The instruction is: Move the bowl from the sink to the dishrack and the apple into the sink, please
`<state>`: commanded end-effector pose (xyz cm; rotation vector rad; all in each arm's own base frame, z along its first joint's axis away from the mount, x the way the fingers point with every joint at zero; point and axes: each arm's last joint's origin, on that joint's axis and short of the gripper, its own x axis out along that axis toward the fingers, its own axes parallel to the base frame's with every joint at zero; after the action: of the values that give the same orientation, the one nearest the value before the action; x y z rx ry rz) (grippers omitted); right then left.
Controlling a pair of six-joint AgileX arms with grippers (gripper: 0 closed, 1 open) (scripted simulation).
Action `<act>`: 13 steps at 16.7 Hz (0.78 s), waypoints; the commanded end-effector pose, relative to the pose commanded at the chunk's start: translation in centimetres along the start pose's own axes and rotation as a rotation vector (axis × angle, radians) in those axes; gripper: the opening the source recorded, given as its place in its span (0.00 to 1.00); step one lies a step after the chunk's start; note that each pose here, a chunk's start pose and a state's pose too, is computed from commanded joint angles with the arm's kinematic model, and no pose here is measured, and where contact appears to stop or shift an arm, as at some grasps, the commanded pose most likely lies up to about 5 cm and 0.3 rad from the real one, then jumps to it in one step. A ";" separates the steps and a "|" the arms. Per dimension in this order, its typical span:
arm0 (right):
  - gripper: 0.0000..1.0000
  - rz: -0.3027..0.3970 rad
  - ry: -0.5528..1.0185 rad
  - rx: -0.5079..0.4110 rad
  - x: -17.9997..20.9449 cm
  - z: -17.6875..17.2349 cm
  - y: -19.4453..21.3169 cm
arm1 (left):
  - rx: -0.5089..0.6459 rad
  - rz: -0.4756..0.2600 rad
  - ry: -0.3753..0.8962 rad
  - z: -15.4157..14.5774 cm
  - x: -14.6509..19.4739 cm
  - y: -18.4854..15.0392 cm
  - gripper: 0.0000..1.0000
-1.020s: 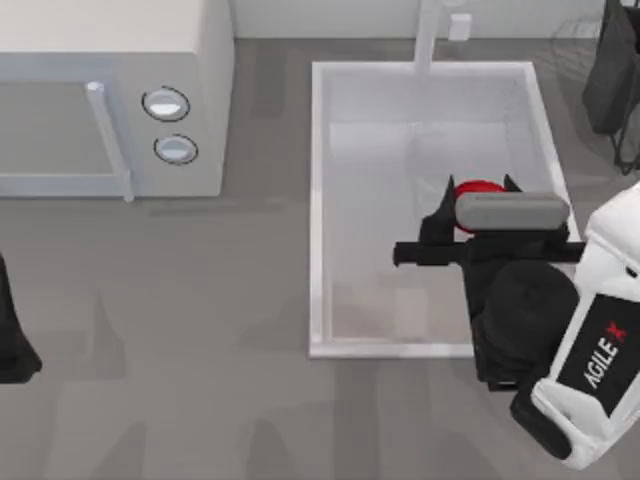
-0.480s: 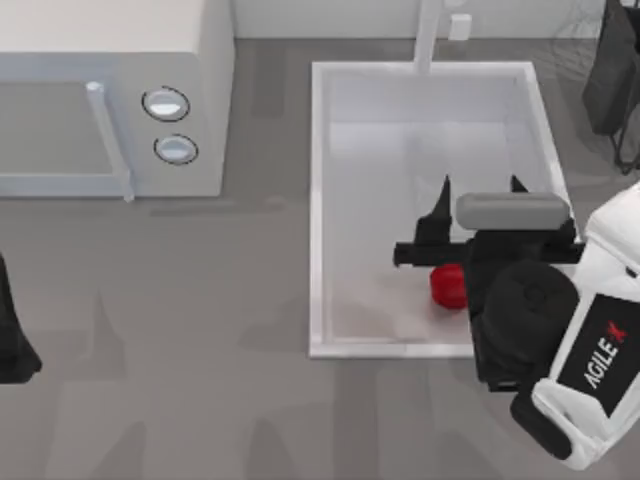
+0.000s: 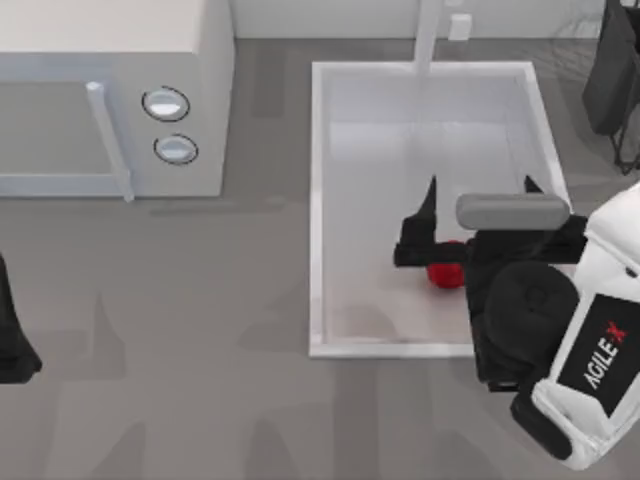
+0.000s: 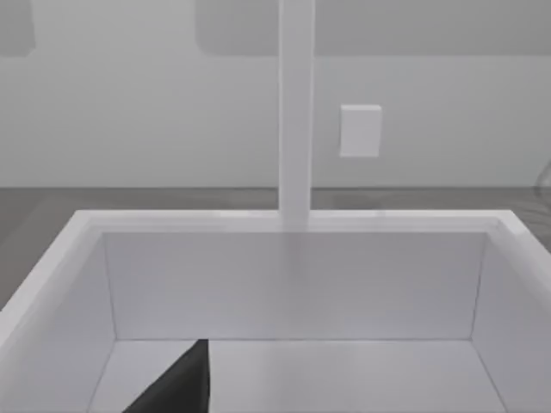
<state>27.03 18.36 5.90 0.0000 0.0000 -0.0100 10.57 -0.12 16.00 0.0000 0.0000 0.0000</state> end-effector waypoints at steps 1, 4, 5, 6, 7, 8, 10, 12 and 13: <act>1.00 0.000 0.000 0.000 0.0 0.0 0.0 | 0.000 0.000 0.000 0.0 0.0 0.0 1.00; 1.00 -0.003 0.000 0.002 0.1 0.2 -0.1 | 0.000 0.000 0.000 0.0 0.0 0.0 1.00; 1.00 -0.010 0.002 0.005 0.2 0.6 -0.4 | 0.000 0.000 0.000 0.0 0.0 0.0 1.00; 1.00 -0.020 0.004 0.009 0.4 1.2 -0.8 | 0.000 0.000 0.000 0.0 0.0 0.0 1.00; 1.00 -0.034 0.006 0.015 0.6 2.0 -1.4 | 0.000 0.000 0.000 0.0 0.0 0.0 1.00; 1.00 -0.050 0.007 0.021 0.8 2.9 -2.1 | 0.000 0.000 0.000 0.0 0.0 0.0 1.00; 1.00 -0.086 0.008 0.038 1.0 5.3 -3.9 | 0.000 0.000 0.000 0.0 0.0 0.0 1.00; 1.00 -0.121 0.005 0.056 0.6 8.2 -6.3 | 0.000 0.000 0.000 0.0 0.0 0.0 1.00; 1.00 -0.136 0.002 0.064 0.0 9.7 -7.7 | 0.000 0.000 0.000 0.0 0.0 0.0 1.00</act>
<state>26.99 10.69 15.55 0.0644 0.0016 -0.1461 10.57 -0.12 16.00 0.0000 0.0000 0.0000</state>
